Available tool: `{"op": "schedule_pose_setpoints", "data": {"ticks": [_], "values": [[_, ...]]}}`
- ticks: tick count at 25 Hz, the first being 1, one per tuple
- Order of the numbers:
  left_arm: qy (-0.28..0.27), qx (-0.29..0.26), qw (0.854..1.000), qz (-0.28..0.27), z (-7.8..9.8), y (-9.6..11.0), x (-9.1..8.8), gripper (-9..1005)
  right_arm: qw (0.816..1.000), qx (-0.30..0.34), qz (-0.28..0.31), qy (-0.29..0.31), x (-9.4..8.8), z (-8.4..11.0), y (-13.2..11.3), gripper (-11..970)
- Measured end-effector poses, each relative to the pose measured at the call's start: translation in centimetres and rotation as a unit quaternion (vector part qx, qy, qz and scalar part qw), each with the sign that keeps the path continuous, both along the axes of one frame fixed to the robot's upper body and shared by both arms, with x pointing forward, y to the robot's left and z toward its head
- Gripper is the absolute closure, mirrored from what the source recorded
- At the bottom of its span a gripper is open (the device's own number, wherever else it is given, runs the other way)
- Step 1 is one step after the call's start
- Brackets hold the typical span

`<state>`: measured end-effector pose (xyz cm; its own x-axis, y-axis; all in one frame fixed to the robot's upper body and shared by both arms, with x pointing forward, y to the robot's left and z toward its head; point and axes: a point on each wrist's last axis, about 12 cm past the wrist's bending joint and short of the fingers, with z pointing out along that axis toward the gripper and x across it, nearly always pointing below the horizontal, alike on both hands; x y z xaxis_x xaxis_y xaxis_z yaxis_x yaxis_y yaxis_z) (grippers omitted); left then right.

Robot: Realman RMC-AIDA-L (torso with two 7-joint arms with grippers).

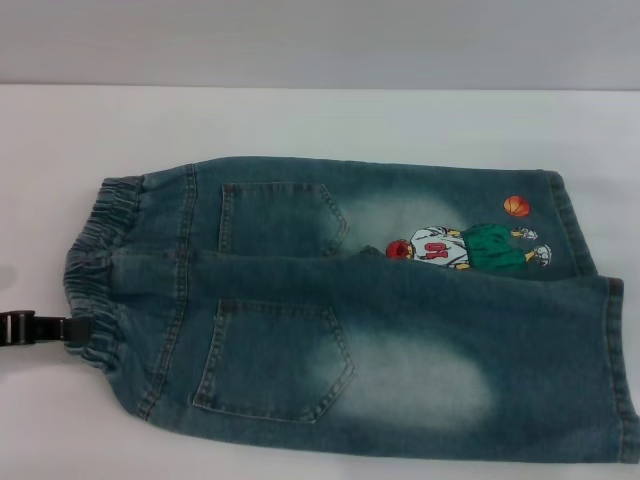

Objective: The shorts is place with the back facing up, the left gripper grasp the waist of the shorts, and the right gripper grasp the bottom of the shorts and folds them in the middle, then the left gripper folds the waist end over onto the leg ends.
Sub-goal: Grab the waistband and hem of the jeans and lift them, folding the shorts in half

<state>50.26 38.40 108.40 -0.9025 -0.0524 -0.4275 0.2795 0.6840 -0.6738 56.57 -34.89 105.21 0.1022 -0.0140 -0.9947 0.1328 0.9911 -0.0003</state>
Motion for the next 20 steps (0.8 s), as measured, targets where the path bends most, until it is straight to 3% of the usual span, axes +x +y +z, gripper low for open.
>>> {"op": "schedule_pose_setpoints", "data": {"ticks": [5,10,16,19,20], "values": [[0.000,-0.001,1.000,0.000,0.0,-0.1,0.1,951,0.997,0.028,0.071,-0.009,0.4,0.6,1.2,312],[-0.005,-0.009,1.000,0.008,0.1,-0.1,0.1,949,0.971,0.077,0.227,-0.012,0.9,3.1,2.2,312],[-0.014,-0.019,1.000,0.019,0.1,-0.1,0.1,946,0.902,0.099,0.421,0.017,1.0,8.1,2.7,312],[-0.016,-0.019,0.999,0.020,0.1,-0.2,0.2,945,0.853,0.097,0.509,0.065,1.2,10.3,2.9,312],[-0.017,-0.019,0.999,0.020,0.1,-0.2,0.2,945,0.829,0.093,0.544,0.088,1.3,11.3,2.9,312]]}}
